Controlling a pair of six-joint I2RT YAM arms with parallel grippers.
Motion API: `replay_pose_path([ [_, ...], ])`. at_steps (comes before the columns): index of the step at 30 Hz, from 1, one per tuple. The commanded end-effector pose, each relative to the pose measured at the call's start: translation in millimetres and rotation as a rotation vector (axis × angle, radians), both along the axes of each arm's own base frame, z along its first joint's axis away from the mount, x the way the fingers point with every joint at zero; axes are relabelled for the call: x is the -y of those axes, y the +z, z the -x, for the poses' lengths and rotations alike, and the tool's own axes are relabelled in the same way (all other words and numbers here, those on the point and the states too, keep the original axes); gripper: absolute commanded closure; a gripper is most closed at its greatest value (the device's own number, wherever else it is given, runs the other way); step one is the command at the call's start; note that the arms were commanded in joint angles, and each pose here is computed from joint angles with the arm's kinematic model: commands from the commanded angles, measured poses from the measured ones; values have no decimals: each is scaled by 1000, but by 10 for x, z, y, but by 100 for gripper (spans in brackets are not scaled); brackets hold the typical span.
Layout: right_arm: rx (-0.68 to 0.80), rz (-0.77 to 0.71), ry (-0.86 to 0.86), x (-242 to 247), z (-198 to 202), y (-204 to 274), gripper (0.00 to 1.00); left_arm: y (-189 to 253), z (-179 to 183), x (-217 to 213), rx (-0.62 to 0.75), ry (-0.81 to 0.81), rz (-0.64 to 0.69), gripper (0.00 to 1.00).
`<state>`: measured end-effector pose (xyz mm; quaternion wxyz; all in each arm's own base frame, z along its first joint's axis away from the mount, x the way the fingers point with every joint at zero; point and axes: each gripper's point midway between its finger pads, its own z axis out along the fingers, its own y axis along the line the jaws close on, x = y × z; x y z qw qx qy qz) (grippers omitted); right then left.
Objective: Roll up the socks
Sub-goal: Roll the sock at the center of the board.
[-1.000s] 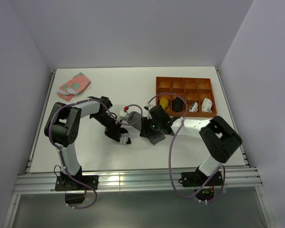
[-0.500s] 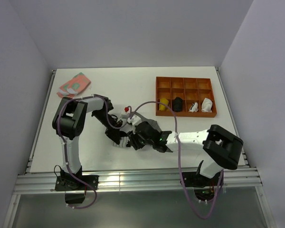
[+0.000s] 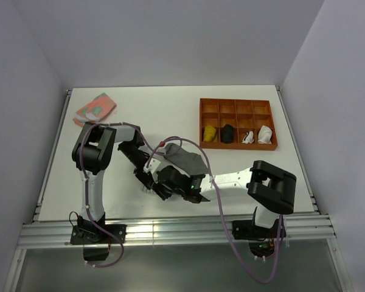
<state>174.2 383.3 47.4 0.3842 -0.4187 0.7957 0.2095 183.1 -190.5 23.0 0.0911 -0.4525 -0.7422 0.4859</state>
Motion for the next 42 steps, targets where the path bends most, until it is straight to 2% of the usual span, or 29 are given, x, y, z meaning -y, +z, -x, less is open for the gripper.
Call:
replay_pose_path([
  [1,106,-128,33,-327,-54,463,49,-200,-25,-63,25,-47,-47,100],
  [11,127,-31,84,-439,81,245,49,-188,-36,-37,-25,-45,-47,100],
  [21,133,57,66,-374,31,-50,51,-173,15,-49,-75,-53,-51,100],
  [23,128,65,69,-390,32,-89,53,-175,4,-41,-77,-51,-49,100],
  [27,107,114,75,-389,41,-262,66,-143,-8,-26,-75,-51,-38,98],
  [29,101,127,75,-378,41,-312,67,-113,-14,-18,-76,-51,-33,98],
  [39,64,168,42,-209,91,-481,62,-107,-47,6,-63,-43,-24,96],
  [42,66,161,31,-158,95,-445,56,-117,-33,-4,-68,-47,-27,96],
])
